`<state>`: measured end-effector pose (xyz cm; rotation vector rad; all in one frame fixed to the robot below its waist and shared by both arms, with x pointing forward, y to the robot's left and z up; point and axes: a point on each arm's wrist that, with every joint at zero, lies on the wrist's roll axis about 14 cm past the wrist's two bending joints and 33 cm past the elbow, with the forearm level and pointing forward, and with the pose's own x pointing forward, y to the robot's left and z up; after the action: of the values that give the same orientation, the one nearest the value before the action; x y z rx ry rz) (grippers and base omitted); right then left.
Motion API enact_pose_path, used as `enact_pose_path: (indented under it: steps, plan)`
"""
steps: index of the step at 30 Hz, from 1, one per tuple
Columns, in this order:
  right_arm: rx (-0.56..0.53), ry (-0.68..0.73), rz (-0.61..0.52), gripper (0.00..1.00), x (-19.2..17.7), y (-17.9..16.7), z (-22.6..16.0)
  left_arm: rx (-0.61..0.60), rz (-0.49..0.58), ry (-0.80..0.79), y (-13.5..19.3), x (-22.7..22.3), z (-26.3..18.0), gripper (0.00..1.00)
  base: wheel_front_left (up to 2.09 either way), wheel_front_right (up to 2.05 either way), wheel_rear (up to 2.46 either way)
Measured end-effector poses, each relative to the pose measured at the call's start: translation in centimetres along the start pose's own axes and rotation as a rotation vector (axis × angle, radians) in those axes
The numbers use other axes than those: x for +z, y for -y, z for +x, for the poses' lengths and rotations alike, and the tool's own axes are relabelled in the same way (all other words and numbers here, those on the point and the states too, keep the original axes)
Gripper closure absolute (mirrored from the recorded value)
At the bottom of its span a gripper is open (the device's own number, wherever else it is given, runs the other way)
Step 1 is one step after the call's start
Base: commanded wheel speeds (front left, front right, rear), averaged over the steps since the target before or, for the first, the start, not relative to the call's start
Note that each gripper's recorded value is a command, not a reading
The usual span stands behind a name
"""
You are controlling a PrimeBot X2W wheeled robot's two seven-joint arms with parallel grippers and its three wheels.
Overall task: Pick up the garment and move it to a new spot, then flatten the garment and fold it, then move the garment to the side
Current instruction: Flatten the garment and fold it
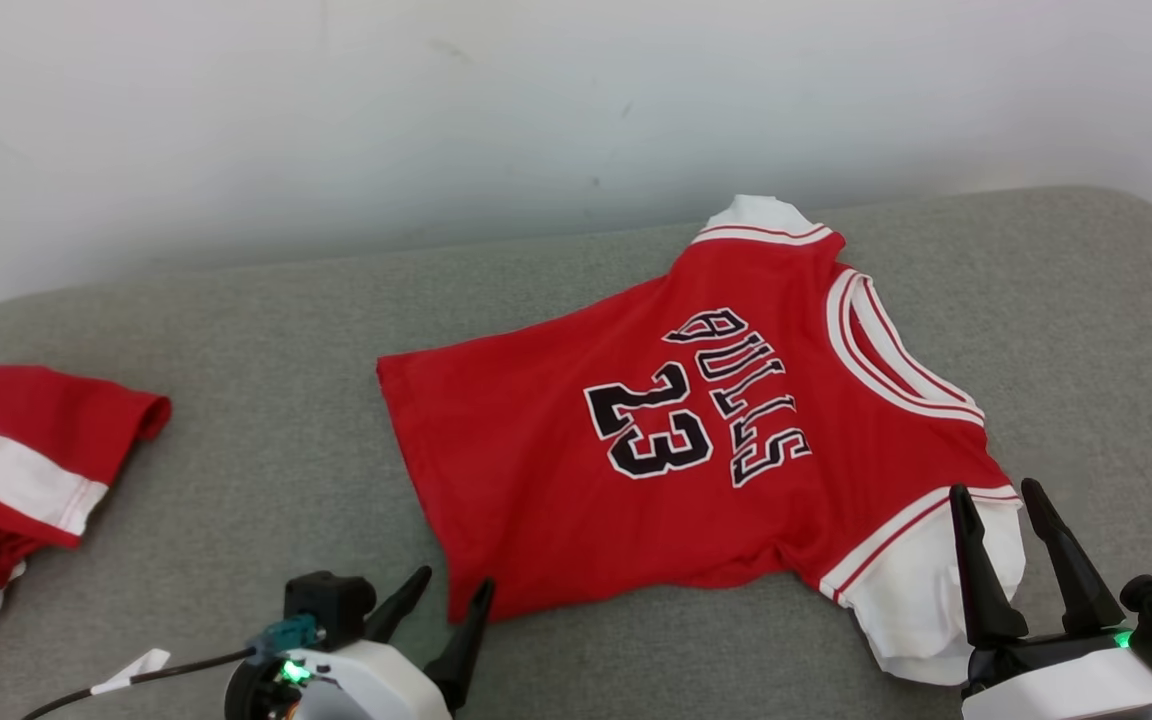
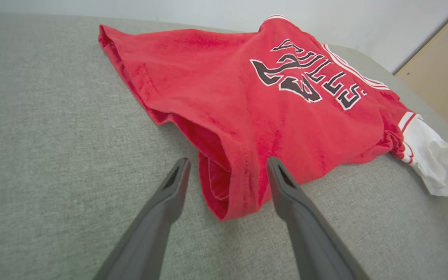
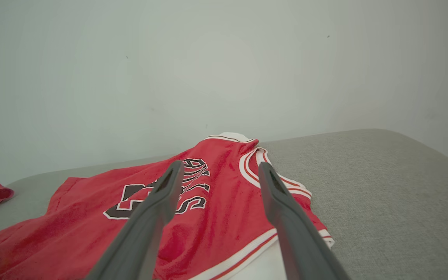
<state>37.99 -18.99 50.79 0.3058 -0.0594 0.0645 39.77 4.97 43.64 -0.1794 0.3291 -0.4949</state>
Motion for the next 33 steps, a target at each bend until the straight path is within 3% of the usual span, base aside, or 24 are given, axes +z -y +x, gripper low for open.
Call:
enact_pose_path:
  steps: [4, 6, 7, 22, 33]
  plan:
    - [-0.032, -0.004, 0.001, 0.0, -0.3, 0.9, -0.3, -0.03, -0.008, -0.012, 0.6, -0.6, 0.9, 0.03, 0.0, 0.0, 0.0]
    - [-0.041, -0.007, 0.002, 0.0, -0.4, 1.2, -0.4, -0.043, -0.007, -0.011, 0.9, -0.6, 1.3, 0.64, 0.0, 0.0, 0.0]
    - [-0.045, -0.009, 0.002, 0.0, -0.5, 1.3, -0.5, -0.047, -0.006, -0.005, 1.0, -0.5, 1.4, 1.0, 0.0, 0.0, 0.0]
    - [-0.076, -0.018, 0.009, 0.0, -0.9, 2.0, -1.2, -0.116, 0.022, 0.191, 3.1, 7.9, 4.8, 1.0, 0.0, 0.0, 0.0]
    - [-0.157, -0.032, 0.01, 0.0, -1.5, 4.1, -1.5, -0.139, 0.065, 0.104, 3.7, 8.7, 11.9, 1.0, 0.0, 0.0, 0.0]
